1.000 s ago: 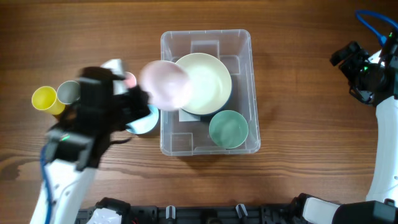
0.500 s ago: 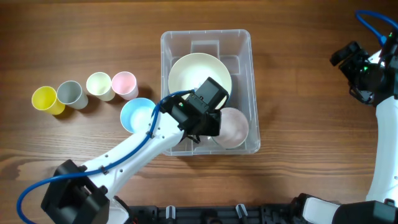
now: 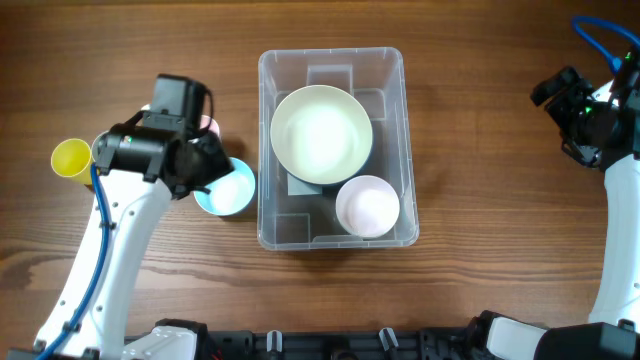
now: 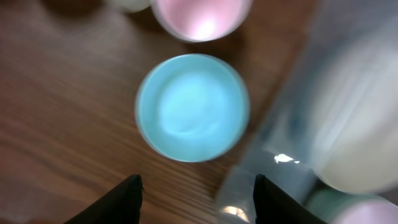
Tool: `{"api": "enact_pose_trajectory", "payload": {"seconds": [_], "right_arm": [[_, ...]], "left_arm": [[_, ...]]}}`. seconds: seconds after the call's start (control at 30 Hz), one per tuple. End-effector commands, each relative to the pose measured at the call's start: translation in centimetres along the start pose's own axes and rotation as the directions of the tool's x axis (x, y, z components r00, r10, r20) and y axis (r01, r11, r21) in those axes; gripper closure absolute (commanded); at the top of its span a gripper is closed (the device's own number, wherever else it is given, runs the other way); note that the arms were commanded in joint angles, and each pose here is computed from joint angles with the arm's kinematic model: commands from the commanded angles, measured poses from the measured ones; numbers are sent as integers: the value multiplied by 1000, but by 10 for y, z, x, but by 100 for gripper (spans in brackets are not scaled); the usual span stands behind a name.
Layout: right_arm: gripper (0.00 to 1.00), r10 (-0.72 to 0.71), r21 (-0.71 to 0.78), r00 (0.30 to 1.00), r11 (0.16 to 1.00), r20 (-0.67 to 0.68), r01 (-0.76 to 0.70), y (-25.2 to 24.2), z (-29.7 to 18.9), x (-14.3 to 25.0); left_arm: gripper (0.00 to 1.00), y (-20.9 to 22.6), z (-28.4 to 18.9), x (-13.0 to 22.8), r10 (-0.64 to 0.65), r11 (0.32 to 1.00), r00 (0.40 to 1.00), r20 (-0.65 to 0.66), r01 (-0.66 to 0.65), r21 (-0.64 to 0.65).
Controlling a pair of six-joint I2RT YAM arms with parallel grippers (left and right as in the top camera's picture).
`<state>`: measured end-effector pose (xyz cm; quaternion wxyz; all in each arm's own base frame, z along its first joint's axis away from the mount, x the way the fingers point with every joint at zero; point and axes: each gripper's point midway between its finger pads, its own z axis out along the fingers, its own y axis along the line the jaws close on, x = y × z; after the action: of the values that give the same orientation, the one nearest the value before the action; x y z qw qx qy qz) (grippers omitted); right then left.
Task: Pack container
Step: 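Grasp the light-blue bowl with the left gripper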
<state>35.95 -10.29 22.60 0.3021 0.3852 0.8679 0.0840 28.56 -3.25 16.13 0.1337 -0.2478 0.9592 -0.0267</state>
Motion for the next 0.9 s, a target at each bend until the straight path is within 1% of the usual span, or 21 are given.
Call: {"api": "enact_pose_trajectory", "payload": {"seconds": [0.0,0.07,0.1,0.17,0.27,0.37,0.43,0.67,0.7,0.77,0.83,0.87], "right_arm": [[0,10,0,1000,1000,7,-10,1,0,-3],[0,10,0,1000,1000,7,-10,1,0,-3],[0,10,0,1000,1000,7,-10,1,0,-3],[0,10,0,1000,1000,6,-10,1,0,-3],[1,10,0,1000,1000,7,-10,1,0,-3],[0,10,0,1000,1000,7,-10,1,0,-3],[0,10,0,1000,1000,7,-10,1,0,-3],[1,10,0,1000,1000,7,-10,1,0,-3],[0,10,0,1000,1000,7,-10,1,0,-3],[0,10,0,1000,1000,6,-10,1,0,-3],[0,10,0,1000,1000,7,-10,1,0,-3],[1,10,0,1000,1000,7,-10,1,0,-3]], "left_arm": [[41,26,40,22,-67,996,993,-101,61,-58],[40,34,61,30,-76,995,991,-108,69,-67],[41,37,76,36,-77,995,991,-107,71,-67],[42,42,93,44,-77,995,991,-106,71,-66],[44,43,109,44,-74,996,995,-70,71,-48],[48,41,114,41,-74,997,996,-44,73,-29],[52,42,117,43,-74,997,996,-43,73,-28],[53,45,125,48,-73,996,995,-69,70,-47],[55,46,128,49,-73,996,994,-79,69,-55],[60,46,135,51,-70,996,993,-93,64,-65],[85,47,140,52,-71,995,992,-104,63,-73],[95,47,140,52,-71,995,992,-106,63,-75]]}}
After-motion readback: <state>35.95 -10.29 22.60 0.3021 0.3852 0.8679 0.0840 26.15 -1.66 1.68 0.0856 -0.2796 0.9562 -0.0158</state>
